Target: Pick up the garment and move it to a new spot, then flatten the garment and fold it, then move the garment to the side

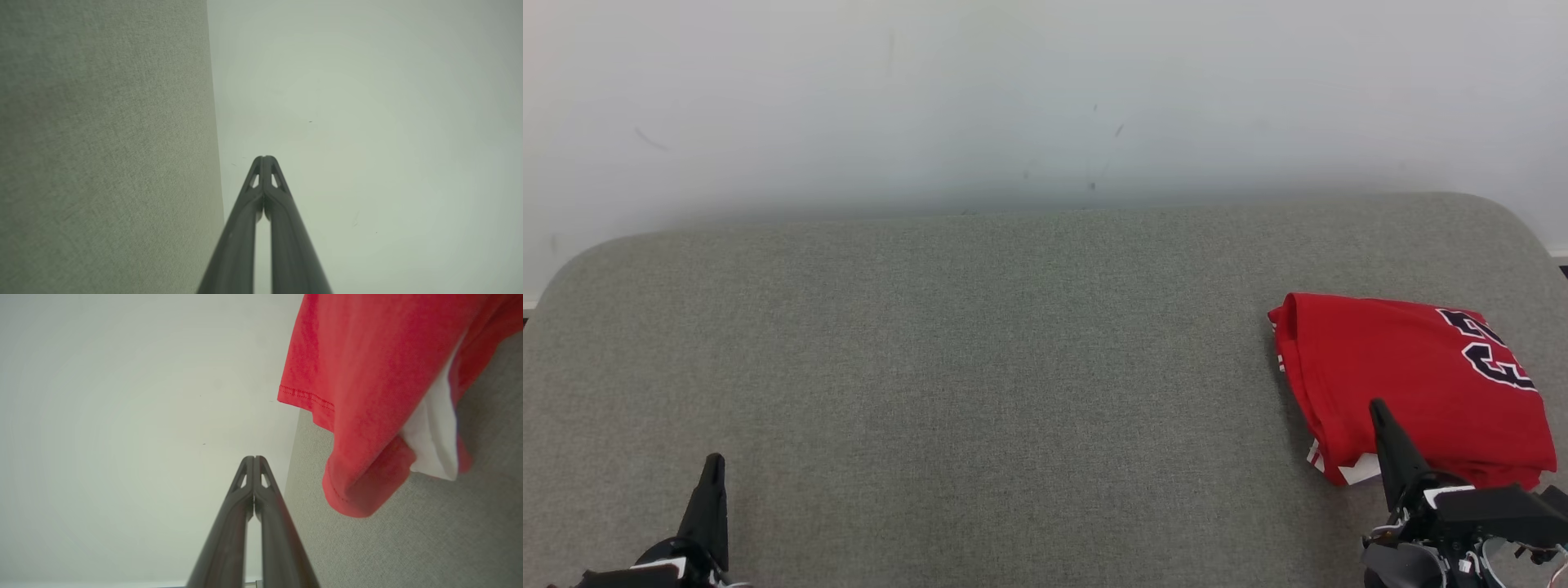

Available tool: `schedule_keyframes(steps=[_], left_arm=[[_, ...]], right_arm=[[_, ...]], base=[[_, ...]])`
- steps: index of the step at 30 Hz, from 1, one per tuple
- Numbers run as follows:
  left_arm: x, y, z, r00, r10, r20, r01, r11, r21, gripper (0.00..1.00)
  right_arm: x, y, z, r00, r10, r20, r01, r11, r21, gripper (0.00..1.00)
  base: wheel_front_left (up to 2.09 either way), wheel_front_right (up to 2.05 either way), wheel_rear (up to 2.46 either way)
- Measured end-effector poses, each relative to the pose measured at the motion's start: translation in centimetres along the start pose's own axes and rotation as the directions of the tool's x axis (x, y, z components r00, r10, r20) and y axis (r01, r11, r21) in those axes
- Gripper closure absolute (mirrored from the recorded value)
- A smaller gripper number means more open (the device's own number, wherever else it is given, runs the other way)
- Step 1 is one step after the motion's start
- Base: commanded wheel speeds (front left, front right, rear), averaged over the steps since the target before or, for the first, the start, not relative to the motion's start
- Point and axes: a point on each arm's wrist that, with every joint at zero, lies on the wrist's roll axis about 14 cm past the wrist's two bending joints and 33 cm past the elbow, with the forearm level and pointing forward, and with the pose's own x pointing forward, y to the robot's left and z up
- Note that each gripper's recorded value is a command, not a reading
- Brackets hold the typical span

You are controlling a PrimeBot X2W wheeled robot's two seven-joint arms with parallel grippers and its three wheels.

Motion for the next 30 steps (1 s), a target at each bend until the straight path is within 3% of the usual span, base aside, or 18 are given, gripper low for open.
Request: schedule_keyframes(steps=[30], left_arm=[[0.0, -0.02, -0.01, 1.0, -0.001, 0.0, 0.001, 1.0, 0.0, 1.0]], right_arm=[[0.0, 0.02, -0.01, 1.0, 0.001, 0.0, -0.001, 1.0, 0.0, 1.0]], base=[[0.0, 0.0, 0.0]])
